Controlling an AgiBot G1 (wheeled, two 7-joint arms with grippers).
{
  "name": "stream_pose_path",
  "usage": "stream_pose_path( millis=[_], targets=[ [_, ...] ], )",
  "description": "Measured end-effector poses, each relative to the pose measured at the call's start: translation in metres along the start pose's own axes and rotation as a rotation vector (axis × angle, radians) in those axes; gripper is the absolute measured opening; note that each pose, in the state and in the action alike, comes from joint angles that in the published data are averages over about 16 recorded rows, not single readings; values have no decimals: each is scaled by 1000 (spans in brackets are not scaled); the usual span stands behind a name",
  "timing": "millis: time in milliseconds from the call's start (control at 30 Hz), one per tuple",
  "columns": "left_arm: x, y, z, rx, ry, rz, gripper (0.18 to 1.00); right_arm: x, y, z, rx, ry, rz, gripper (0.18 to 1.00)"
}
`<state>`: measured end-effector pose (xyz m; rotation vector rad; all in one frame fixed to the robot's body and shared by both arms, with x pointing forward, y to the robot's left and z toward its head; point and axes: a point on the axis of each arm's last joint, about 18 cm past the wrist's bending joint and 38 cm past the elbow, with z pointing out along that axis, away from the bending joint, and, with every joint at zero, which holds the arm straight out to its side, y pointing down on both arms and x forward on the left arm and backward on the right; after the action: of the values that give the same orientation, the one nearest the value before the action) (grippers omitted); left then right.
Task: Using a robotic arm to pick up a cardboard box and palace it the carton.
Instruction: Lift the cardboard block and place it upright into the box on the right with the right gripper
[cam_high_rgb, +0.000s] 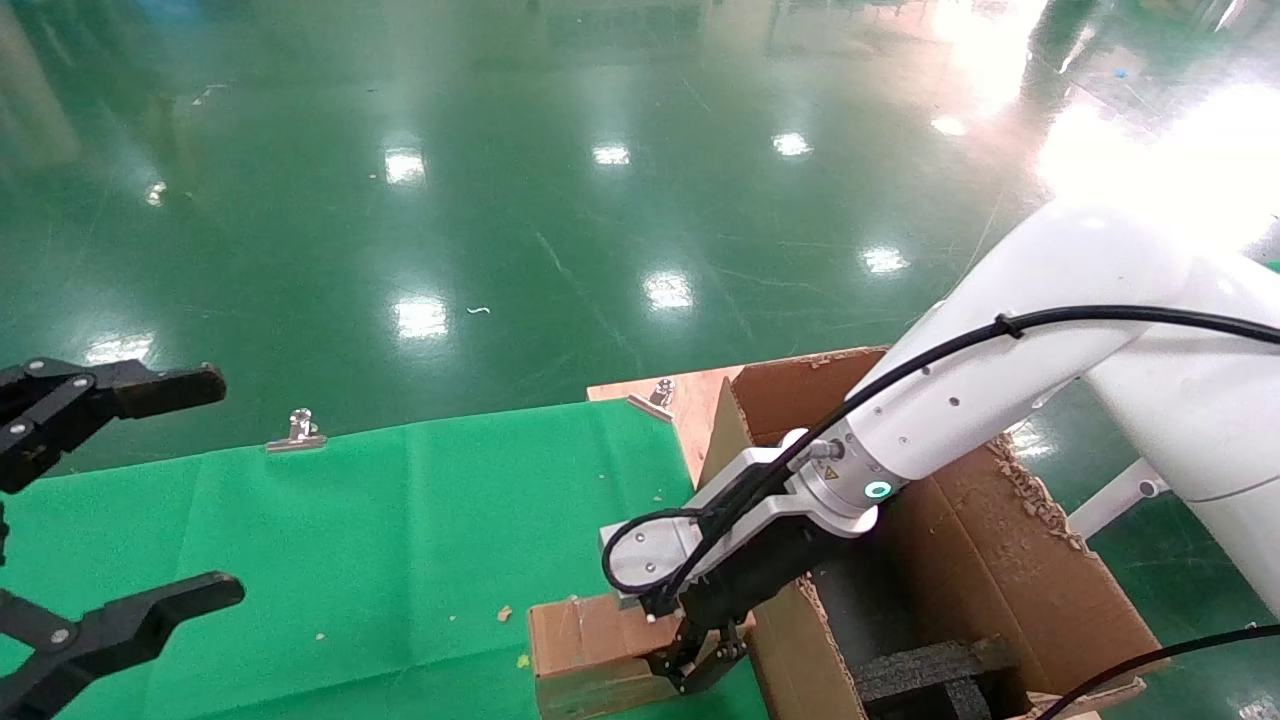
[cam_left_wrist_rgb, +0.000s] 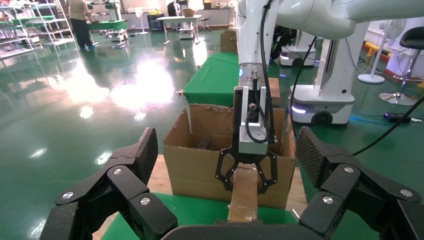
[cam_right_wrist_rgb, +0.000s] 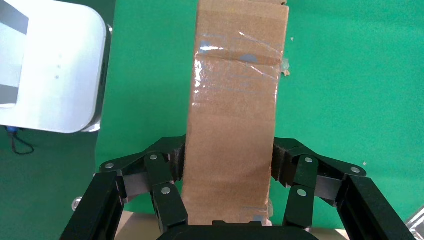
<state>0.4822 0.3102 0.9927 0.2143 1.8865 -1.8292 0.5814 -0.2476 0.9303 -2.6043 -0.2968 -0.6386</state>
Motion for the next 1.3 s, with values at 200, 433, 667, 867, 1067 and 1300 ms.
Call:
stream_pose_path(
  millis=[200,433,667,867,1067,1300],
  targets=[
    [0,0,0,0,0,0,1000,10,-4,-26,45,44,5,342],
    [0,0,0,0,0,0,1000,29,-15,-79,96,137,-30,333],
    [0,0,0,0,0,0,1000,43,-27,-130,105,220,-88,326],
    [0,0,0,0,0,0,1000,47,-25,-163,96,271,-105,321],
    [0,0,0,0,0,0,1000,42,-5,-195,61,324,-80,316],
    [0,0,0,0,0,0,1000,25,32,-237,-26,397,-8,312]
  ],
)
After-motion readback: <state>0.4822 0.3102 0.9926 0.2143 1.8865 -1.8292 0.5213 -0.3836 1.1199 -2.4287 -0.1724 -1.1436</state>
